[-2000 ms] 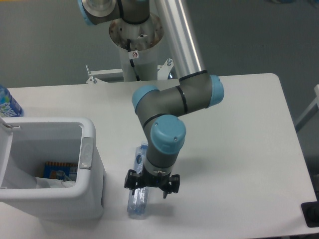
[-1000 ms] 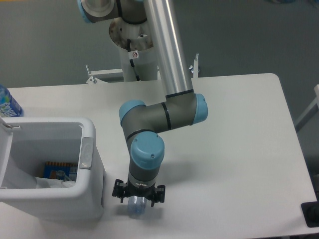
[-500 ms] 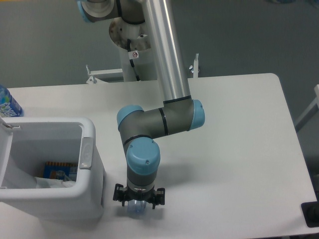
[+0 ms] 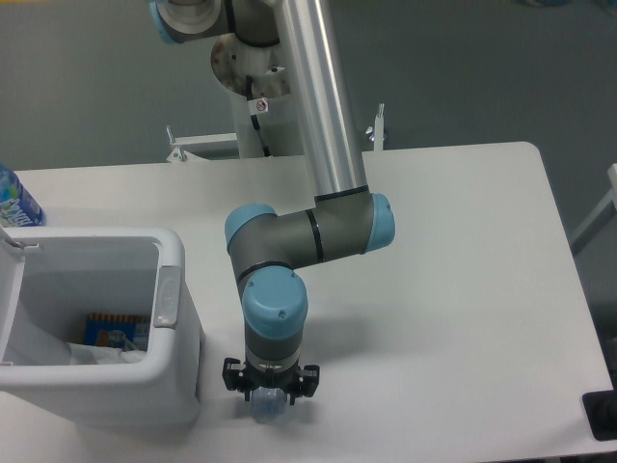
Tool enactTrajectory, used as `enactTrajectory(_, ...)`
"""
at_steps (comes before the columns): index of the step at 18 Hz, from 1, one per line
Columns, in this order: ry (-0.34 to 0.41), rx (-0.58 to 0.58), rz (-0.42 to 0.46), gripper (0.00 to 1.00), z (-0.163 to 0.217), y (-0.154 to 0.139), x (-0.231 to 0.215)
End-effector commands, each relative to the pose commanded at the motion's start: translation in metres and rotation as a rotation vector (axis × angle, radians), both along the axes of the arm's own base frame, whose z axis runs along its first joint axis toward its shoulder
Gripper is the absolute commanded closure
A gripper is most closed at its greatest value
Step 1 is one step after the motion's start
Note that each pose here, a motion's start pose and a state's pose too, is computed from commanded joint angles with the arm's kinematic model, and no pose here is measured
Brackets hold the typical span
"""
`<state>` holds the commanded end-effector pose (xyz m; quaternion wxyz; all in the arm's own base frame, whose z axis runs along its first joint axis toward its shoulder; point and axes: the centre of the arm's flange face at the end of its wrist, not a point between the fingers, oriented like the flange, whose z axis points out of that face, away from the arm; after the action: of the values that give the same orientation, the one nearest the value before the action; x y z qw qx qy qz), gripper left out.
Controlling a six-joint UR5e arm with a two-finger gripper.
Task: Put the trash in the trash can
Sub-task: 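Close the gripper on the bottle's cap end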
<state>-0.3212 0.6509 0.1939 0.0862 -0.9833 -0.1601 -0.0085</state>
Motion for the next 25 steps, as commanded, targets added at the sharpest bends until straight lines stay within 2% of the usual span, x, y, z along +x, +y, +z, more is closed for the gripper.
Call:
enactTrajectory(8,0.006,0.002,-0.006,0.34,0.005,-0.001,0.0)
enactTrajectory(11,0.013,0.009,-0.013,0.38,0.009,0.0,-0.001)
enactTrajectory(25,0.031,0.03,-0.01,0.41,0.023,0.002,-0.008)
